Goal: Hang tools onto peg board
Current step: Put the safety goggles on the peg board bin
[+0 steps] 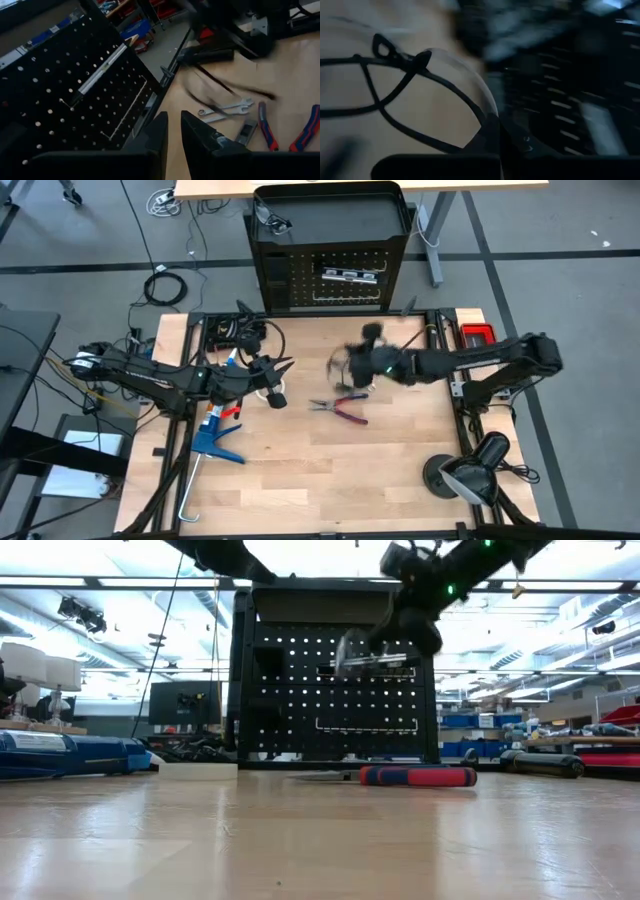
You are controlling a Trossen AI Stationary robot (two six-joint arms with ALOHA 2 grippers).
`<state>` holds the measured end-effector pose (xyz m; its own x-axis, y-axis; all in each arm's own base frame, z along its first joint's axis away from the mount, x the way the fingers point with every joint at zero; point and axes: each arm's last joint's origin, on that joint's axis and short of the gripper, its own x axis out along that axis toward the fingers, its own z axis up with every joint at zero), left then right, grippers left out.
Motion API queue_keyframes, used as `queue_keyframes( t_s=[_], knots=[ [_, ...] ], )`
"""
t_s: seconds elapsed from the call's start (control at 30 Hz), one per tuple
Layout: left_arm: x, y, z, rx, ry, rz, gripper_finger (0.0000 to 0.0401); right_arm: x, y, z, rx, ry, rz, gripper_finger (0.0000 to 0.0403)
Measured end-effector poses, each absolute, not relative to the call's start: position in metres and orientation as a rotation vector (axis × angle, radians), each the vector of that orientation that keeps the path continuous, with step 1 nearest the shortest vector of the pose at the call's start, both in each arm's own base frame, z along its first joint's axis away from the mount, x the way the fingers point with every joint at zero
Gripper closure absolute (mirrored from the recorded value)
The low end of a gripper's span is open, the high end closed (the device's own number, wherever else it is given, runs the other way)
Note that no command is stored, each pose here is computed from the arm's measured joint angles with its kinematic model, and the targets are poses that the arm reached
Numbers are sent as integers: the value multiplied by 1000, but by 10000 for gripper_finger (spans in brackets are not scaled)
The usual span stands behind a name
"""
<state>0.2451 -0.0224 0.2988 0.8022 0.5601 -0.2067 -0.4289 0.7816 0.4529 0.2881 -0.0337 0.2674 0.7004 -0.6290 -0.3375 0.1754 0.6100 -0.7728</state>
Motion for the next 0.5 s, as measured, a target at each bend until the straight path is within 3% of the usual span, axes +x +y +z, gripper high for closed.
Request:
queue_keyframes(
  t_s=[0.27,0.5],
  knots=[
    [245,-22,287,372,281,553,346,240,-66,345,-758,354,-910,400],
    [245,-23,283,367,272,543,346,215,-81,379,-780,219,-1116,400]
  ],
)
